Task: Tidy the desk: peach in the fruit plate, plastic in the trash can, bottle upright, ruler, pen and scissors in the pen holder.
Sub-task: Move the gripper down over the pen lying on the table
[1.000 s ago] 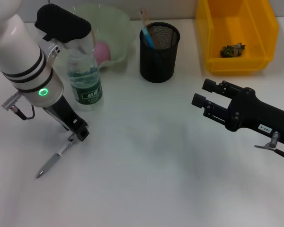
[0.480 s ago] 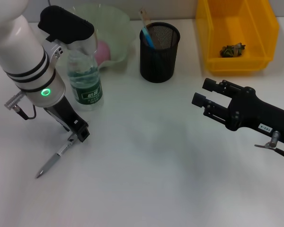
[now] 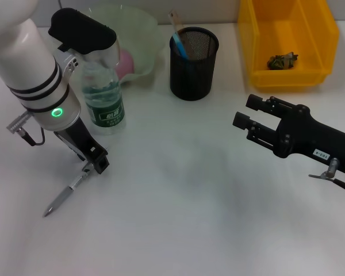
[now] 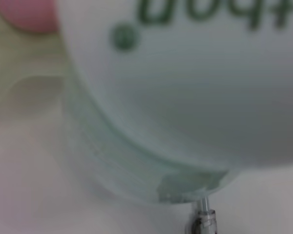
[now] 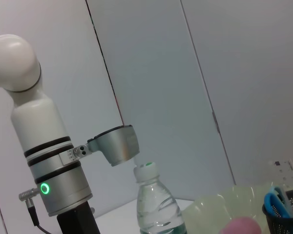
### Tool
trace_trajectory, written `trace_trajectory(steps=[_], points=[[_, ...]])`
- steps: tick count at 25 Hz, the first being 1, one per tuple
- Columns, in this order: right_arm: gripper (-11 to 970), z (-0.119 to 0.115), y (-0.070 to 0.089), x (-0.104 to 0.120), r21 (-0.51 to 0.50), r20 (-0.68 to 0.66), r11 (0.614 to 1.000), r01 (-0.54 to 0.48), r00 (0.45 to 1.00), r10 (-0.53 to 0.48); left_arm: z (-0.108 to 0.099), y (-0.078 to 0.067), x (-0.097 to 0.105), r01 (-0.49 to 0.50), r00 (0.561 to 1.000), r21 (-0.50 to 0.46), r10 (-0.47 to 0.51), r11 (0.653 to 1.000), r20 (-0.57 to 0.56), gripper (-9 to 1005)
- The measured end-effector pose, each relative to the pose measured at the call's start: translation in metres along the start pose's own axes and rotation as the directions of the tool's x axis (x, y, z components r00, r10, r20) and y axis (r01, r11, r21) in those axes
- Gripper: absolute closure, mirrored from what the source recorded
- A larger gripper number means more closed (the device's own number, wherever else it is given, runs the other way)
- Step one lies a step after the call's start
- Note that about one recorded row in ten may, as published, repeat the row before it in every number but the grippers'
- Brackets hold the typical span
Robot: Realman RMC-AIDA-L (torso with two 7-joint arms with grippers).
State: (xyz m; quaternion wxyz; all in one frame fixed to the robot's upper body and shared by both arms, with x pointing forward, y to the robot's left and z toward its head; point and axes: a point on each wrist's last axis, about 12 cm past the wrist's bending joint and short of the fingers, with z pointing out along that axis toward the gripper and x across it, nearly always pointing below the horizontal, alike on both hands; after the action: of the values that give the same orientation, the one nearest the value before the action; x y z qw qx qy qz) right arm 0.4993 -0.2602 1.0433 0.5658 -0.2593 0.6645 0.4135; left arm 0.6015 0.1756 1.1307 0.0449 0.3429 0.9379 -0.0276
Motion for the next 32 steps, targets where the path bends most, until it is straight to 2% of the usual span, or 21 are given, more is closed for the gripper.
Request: trace_trajectory(steps=[15, 21, 28, 32], points=[[377, 0.0004, -0.0004, -0.0006, 0.001, 0.002, 1.000, 0.001, 1.000, -0.001, -0.0003, 0.0009, -0.0021, -0.007, 1.000, -0.019, 0.007, 1.000, 0.002, 541], [377, 0.0004, -0.0005, -0.0009, 0.002, 0.004, 1.000, -0.002, 1.000, 0.002, 0.0001, -0.0036, -0.0050, -0.040, 0.999, -0.028, 0.040, 0.999, -0.004, 546], [377, 0.0004, -0.0010, -0.0016, 0.006, 0.011, 1.000, -0.002, 1.000, 0.002, 0.0008, -0.0046, -0.0051, -0.042, 0.999, -0.027, 0.042, 0.999, -0.006, 638], [377, 0.0015, -0.0014, -0.0025, 0.004, 0.012, 1.000, 0.000, 1.000, 0.000, 0.0011, -0.0052, -0.0047, -0.041, 0.999, -0.021, 0.041, 0.999, -0.011, 645]])
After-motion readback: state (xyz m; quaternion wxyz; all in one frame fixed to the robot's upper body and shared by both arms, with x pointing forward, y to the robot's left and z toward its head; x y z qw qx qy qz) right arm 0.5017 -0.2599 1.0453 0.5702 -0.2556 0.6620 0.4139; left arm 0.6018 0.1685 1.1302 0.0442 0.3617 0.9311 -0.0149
